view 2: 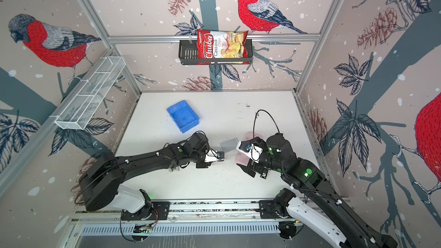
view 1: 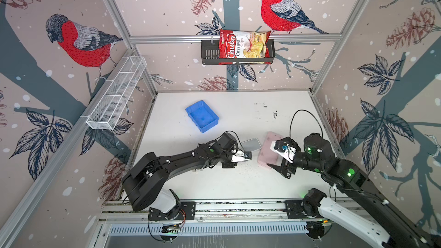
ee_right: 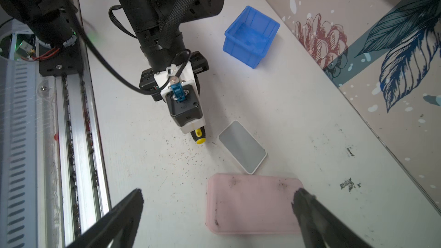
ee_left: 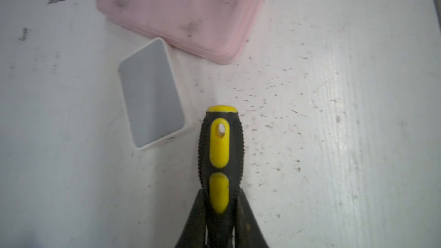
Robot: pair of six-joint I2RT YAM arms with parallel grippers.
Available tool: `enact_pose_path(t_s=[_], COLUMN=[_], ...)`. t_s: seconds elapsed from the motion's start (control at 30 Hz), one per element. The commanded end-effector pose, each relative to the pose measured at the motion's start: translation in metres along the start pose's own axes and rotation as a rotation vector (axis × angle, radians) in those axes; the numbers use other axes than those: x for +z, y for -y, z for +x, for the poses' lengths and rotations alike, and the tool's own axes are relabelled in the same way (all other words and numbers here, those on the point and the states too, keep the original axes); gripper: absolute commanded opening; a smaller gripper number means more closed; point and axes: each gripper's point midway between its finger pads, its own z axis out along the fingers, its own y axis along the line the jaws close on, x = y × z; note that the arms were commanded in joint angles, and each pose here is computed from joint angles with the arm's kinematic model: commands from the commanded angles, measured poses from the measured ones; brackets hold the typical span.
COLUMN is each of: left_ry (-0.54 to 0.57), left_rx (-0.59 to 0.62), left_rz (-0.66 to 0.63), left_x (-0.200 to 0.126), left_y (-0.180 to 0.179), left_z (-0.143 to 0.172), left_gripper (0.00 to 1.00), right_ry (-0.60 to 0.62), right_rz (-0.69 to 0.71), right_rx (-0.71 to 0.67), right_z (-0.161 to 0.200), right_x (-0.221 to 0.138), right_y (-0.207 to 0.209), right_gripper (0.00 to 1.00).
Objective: Put the screwdriver in the bin
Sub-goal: Pick up the screwdriver from the bottom-center of the table, then place the screwdriver in the bin.
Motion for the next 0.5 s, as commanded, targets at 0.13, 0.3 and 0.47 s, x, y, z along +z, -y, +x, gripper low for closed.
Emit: enact_pose_path(t_s=[0.13, 0.3, 0.47], left_ry=[0.138, 0.216, 0.27], left_rx=[-0.285, -0.51, -0.765], left_rz=[-0.297, -0.398, -0.521], left_x=[-0.044, -0.071, -0.091], left_y=[-0.077, -0.117, -0.157], left_z=[-0.014, -0.011, 0.005], left_gripper=[0.0, 0.0, 0.0], right_ry=[0.147, 0.213, 0.288], right_rz=[0.04, 0.047, 0.06], right_rx=[0.033, 0.038, 0.034], right_z=[-0.034, -0.048, -0.065], right_x=[0.004, 0.009, 0.015], right_y=[0.013, 0.018, 0.024], right_gripper=[0.99, 0.99, 0.99])
